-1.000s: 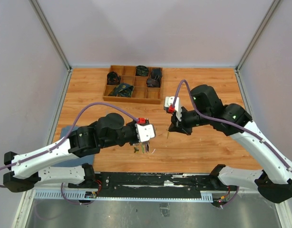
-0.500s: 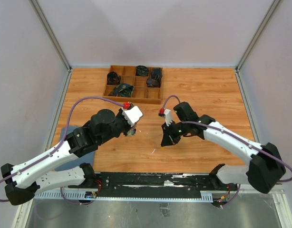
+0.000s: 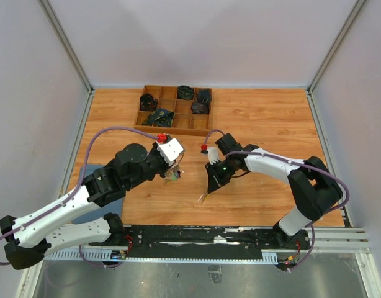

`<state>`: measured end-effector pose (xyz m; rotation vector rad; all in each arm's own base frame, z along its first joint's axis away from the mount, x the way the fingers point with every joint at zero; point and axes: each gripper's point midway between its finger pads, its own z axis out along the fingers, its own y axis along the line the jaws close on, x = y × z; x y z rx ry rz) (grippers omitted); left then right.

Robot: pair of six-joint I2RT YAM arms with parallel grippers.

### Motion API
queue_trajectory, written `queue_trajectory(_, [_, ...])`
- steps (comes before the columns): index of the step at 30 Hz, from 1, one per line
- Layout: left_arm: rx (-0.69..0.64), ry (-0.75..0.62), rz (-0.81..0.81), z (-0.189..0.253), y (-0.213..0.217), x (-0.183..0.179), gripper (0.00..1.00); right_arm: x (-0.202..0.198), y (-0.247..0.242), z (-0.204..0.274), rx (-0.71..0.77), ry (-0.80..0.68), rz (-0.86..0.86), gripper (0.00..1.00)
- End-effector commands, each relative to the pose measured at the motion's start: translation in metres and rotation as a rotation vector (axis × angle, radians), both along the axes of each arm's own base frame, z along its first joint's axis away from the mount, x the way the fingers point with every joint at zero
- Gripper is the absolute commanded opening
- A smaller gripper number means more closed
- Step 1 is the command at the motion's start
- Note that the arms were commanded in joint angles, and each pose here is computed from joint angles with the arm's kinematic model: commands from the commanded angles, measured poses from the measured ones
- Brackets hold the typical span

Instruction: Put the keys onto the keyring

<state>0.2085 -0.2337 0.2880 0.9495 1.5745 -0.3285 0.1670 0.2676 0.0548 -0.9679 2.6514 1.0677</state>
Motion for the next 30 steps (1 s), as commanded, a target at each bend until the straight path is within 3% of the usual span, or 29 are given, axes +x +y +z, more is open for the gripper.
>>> queue_trajectory(1, [-0.061,-0.033,0.01,0.017,0.002,0.001,0.0,0.022,-0.02,-0.009,-0.123,-0.062,-0.036,0.03])
queue_trajectory(15, [-0.065,-0.033,-0.004,0.017,0.001,-0.002,0.01,0.044,-0.035,-0.017,-0.257,-0.13,-0.03,0.03])
queue_trajectory(19, [-0.067,-0.037,0.0,0.019,0.002,-0.001,0.0,0.048,-0.04,-0.009,-0.265,-0.171,-0.075,0.12])
queue_trajectory(25, [-0.071,-0.043,0.047,0.016,0.007,0.005,0.01,0.061,-0.045,0.012,-0.229,-0.255,-0.321,0.19])
queue_trajectory(28, [-0.074,-0.035,0.068,0.011,0.007,0.008,0.0,0.061,-0.049,0.017,-0.234,-0.188,-0.546,0.23])
queue_trajectory(30, [-0.072,-0.029,0.074,0.007,0.006,0.01,0.01,0.053,-0.05,0.01,-0.245,-0.14,-0.666,0.33])
